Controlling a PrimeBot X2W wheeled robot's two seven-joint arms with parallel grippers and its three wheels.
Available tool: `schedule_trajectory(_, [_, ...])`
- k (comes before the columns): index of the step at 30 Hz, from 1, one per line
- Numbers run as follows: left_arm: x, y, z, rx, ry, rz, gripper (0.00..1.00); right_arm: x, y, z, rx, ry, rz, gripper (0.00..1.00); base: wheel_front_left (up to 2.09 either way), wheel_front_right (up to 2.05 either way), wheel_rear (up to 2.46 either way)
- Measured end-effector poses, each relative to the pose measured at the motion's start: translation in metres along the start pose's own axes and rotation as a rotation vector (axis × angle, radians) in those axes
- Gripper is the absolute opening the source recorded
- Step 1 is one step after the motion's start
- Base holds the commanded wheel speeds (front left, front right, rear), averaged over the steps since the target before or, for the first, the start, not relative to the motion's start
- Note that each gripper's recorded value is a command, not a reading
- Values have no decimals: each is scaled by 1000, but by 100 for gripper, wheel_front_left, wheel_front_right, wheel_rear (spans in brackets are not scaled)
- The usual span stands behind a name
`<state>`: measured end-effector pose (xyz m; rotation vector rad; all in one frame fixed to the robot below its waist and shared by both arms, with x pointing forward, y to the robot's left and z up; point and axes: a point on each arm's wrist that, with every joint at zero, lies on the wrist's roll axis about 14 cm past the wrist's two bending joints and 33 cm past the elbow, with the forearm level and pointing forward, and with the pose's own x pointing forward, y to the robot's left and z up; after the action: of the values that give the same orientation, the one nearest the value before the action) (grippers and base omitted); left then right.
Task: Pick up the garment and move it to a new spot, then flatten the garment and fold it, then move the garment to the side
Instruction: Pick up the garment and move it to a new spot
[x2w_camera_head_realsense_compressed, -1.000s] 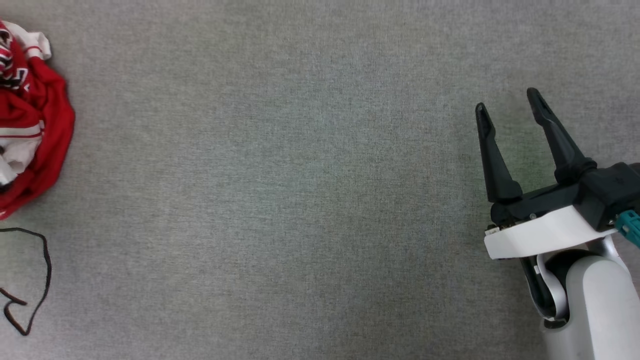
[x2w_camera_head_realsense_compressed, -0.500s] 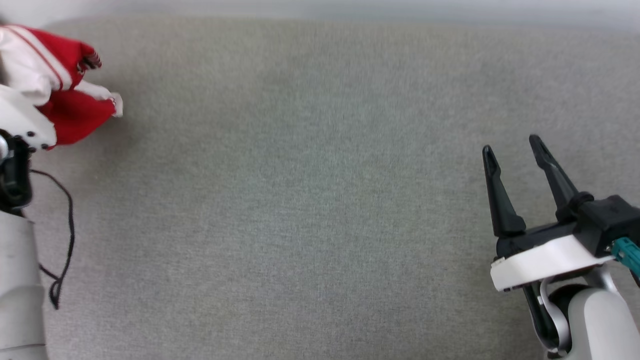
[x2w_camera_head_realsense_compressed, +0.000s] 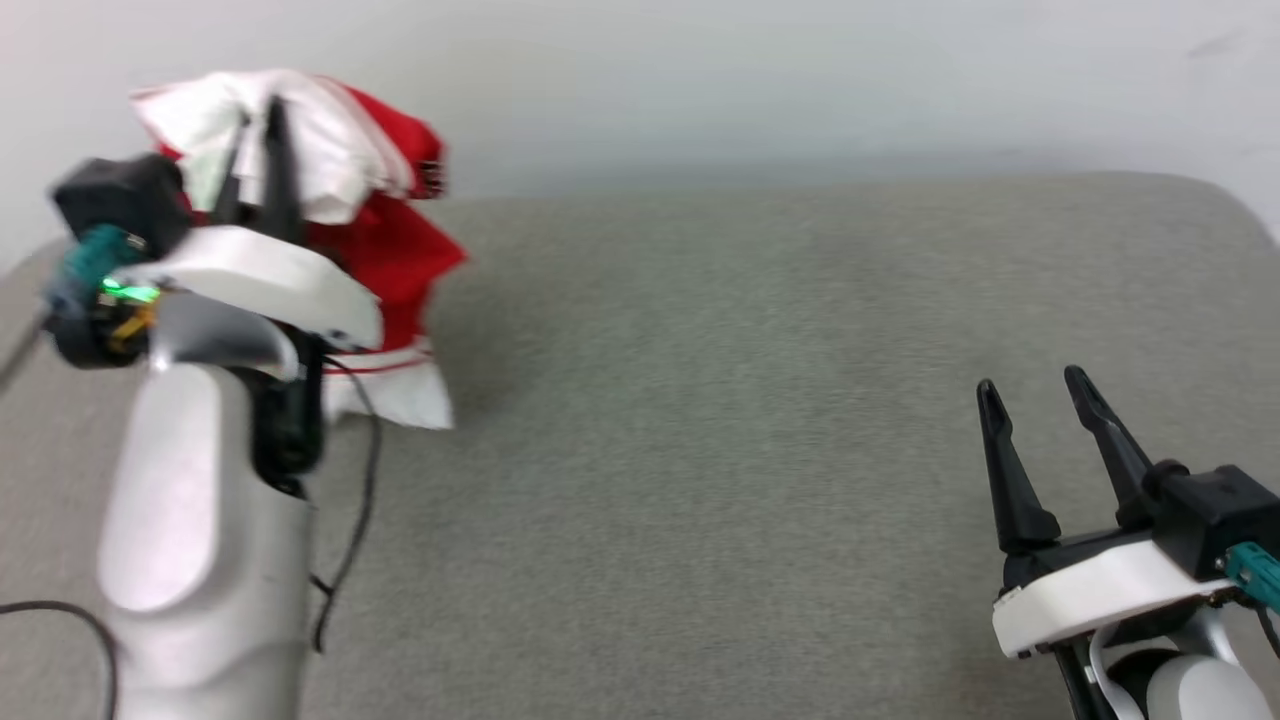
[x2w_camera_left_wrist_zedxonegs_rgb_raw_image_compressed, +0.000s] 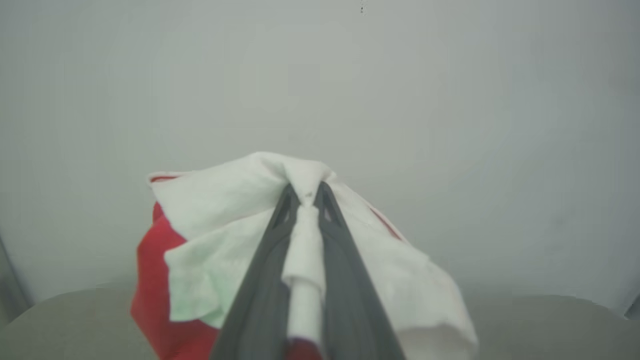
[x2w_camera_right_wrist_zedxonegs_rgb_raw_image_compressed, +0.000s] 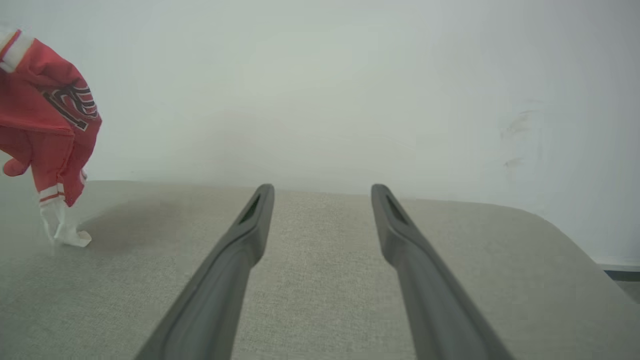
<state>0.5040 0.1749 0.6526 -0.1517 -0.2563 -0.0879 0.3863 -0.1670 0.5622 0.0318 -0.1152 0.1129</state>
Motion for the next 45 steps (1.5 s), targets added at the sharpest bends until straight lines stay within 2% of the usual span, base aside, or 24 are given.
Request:
schedule_trajectory(7, [-17, -128, -16, -108, 1, -304, 0, -36, -37, 10, -18, -1, -126, 100, 0, 0, 0])
schedule_trajectory(11, [-41, -176, -53, -154, 102, -434, 0, -43, -50, 10, -19, 3, -170, 100, 0, 0, 0])
schedule_trajectory(15, [-78, -197, -113, -171, 277, -492, 0, -41, -54, 1, -12, 28, -181, 100, 0, 0, 0])
schedule_trajectory(18, [-109, -200, -155, -172, 406, -503, 0, -37, -54, -6, -5, 40, -179, 100, 0, 0, 0])
schedule_trajectory(23, [-152, -197, -199, -169, 565, -500, 0, -24, -47, -13, 10, 48, -151, 100, 0, 0, 0])
schedule_trajectory(24, [-152, -197, -199, -169, 565, -500, 4, -24, -47, -13, 10, 48, -151, 100, 0, 0, 0])
schedule_trajectory(25, [-155, -195, -203, -167, 576, -495, 38, -21, -45, -15, 12, 50, -144, 100, 0, 0, 0])
schedule_trajectory(26, [-158, -196, -204, -180, 583, -493, 100, -19, -44, -17, 14, 52, -138, 100, 0, 0, 0])
schedule_trajectory(30, [-156, -205, -189, -202, 523, -521, 100, -11, -34, -18, 20, 50, -106, 100, 0, 0, 0])
schedule_trajectory(38, [-125, -199, -123, -198, 254, -471, 100, -10, -23, -8, 24, 21, -72, 100, 0, 0, 0])
schedule_trajectory(41, [-116, -178, -108, -167, 194, -402, 100, -14, -20, -6, 23, 19, -65, 100, 0, 0, 0])
schedule_trajectory(45, [-114, -131, -99, -103, 163, -278, 100, -21, -17, -4, 25, 21, -58, 100, 0, 0, 0])
